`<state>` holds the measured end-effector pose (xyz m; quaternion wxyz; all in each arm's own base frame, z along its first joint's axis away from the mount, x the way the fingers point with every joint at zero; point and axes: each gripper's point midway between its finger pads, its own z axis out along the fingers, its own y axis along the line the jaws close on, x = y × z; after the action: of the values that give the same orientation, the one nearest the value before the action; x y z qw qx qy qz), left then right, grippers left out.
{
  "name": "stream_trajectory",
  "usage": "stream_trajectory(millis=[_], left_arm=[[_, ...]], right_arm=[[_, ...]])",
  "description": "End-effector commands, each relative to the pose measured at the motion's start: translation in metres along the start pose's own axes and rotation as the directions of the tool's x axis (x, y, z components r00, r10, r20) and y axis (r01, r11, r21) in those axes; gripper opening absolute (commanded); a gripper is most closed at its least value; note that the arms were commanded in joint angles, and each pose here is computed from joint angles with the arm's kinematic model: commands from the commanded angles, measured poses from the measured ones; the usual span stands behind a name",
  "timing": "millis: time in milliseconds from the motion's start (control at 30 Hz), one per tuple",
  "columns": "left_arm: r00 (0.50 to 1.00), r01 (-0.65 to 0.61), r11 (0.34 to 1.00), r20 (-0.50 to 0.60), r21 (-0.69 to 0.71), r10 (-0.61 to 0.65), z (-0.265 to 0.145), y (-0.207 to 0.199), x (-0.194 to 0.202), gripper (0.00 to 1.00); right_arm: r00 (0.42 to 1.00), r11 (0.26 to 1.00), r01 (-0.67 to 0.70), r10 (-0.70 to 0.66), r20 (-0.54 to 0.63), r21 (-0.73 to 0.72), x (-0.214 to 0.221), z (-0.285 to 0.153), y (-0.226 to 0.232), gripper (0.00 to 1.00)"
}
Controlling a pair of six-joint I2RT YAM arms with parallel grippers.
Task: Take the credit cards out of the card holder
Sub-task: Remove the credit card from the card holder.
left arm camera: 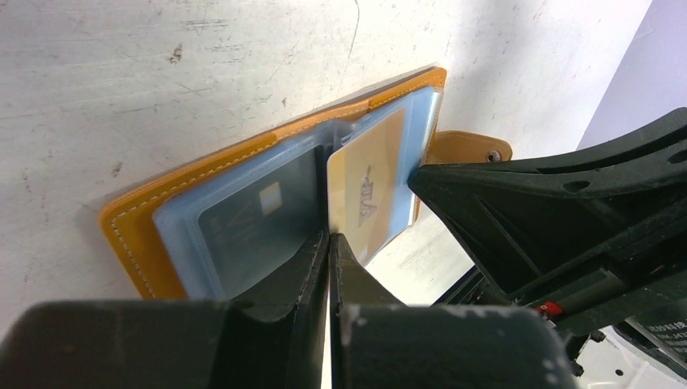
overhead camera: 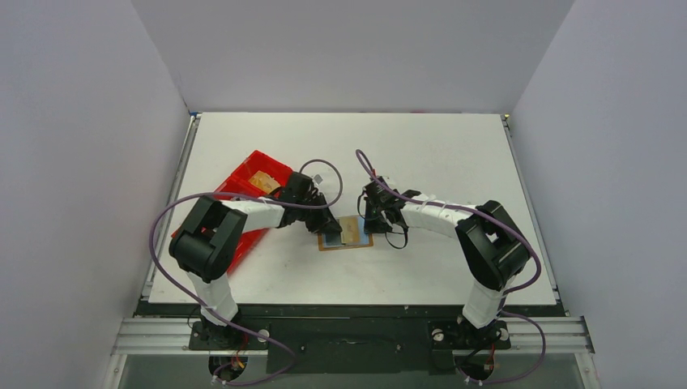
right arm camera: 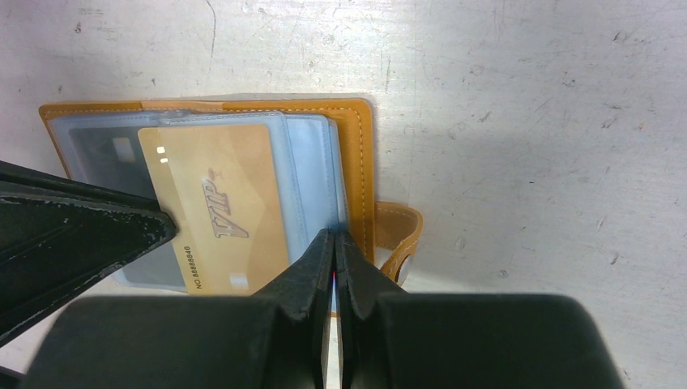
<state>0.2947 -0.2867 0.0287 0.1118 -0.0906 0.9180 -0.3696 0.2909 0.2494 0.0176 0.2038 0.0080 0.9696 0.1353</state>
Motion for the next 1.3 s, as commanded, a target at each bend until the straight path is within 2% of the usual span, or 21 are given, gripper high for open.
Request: stream_trajectory(millis=[0, 367, 733, 1100, 1133, 1200, 1267], left_arm=[[0.998, -0.031, 0.999, 0.052, 0.021, 0.030, -0.013, -0.006, -0.012, 0.00], [0.997, -0.012, 1.000, 0.072, 0.008, 0.011, -0.023, 0.007, -0.016, 0.00], [0.993, -0.039, 0.999, 0.114, 0.028, 0.035, -0.040, 0.003, -0.023, 0.00], [0.994, -0.024, 0.999, 0.104, 0.034, 0.020, -0.054, 0.008, -0.019, 0.00], [0.994, -0.022, 0.999, 0.108, 0.041, 0.017, -0.054, 0.008, -0.021, 0.00], [0.994, -0.012, 0.998, 0.105, 0.058, 0.006, -0.057, 0.006, -0.020, 0.00], [0.994, -0.012, 0.997, 0.114, 0.081, 0.002, -0.060, 0.003, -0.023, 0.00]], right_arm=[[0.997, 0.992, 0.016, -0.007, -0.074, 0.125, 0.022, 0.017, -0.035, 0.00], [0.997, 0.992, 0.017, -0.007, -0.078, 0.128, 0.024, 0.018, -0.036, 0.00], [0.998, 0.994, 0.013, -0.007, -0.056, 0.109, 0.016, 0.012, -0.031, 0.00], [0.999, 1.000, 0.012, -0.011, 0.032, -0.016, -0.024, -0.022, 0.010, 0.00], [0.999, 0.999, 0.010, -0.009, 0.043, -0.032, -0.028, -0.026, 0.014, 0.01], [0.998, 0.997, 0.008, -0.003, 0.065, -0.072, -0.037, -0.036, 0.025, 0.09], [0.997, 0.993, 0.007, 0.002, 0.082, -0.116, -0.043, -0.045, 0.035, 0.20]])
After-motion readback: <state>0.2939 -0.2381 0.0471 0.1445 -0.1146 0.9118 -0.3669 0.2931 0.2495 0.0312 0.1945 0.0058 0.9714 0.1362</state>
